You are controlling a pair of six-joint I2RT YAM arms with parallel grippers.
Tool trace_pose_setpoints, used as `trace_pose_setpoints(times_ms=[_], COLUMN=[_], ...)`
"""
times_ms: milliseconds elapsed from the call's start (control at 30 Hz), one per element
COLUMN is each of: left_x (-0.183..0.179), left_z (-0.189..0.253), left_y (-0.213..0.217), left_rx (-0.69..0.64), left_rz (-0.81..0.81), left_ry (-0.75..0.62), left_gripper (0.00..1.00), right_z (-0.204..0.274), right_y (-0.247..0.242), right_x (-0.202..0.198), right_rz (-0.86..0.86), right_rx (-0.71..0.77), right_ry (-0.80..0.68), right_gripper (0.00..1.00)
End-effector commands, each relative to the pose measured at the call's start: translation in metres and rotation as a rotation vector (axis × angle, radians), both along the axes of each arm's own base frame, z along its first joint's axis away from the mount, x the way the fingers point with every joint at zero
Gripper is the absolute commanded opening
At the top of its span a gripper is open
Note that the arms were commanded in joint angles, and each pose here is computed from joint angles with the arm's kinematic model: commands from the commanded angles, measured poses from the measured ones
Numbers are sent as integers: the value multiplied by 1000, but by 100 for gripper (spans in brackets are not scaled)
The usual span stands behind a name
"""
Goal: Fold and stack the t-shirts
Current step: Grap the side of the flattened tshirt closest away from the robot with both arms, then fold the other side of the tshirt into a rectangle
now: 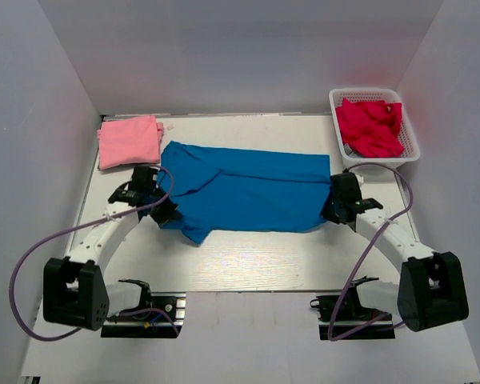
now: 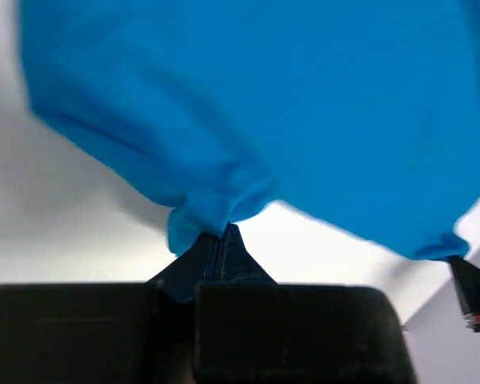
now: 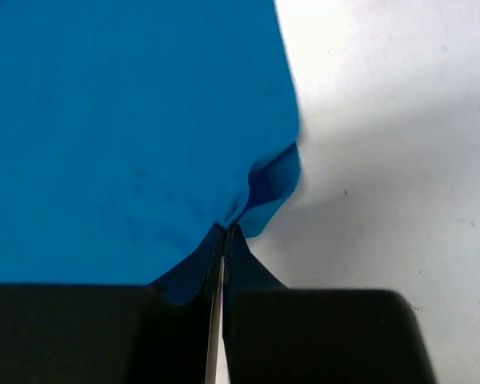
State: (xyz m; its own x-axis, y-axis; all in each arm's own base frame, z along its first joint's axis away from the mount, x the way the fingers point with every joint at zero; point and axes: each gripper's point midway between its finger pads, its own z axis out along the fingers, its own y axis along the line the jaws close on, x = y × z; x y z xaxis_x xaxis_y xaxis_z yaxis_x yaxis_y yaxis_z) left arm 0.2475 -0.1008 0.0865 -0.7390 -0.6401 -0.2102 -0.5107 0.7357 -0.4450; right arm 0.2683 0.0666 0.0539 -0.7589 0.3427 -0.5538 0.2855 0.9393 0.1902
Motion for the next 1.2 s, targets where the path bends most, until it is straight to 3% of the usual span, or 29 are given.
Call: trace_pose_setpoints(times_ms=[0, 233, 500, 833, 1167], left_x=[35, 89, 135, 187, 227], left_z=[26, 49, 59, 56, 76], left_y=[-14, -21, 0, 26, 21], left_rx=[-44, -56, 66, 90, 110], left_rz=[-40, -33, 53, 169, 97], left_ry=[-95, -127, -130, -180, -272], left_gripper=[0, 0, 0, 0, 0], right_z=[18, 34, 62, 51, 48], right_y=[9, 12, -14, -32, -29], right_x=[21, 53, 87, 113, 133], right_rz=[48, 40, -78, -155, -134], right_rx=[2, -28, -135, -154, -126], right_ry=[-23, -8, -37, 5, -17], right_gripper=[0, 0, 0, 0, 0])
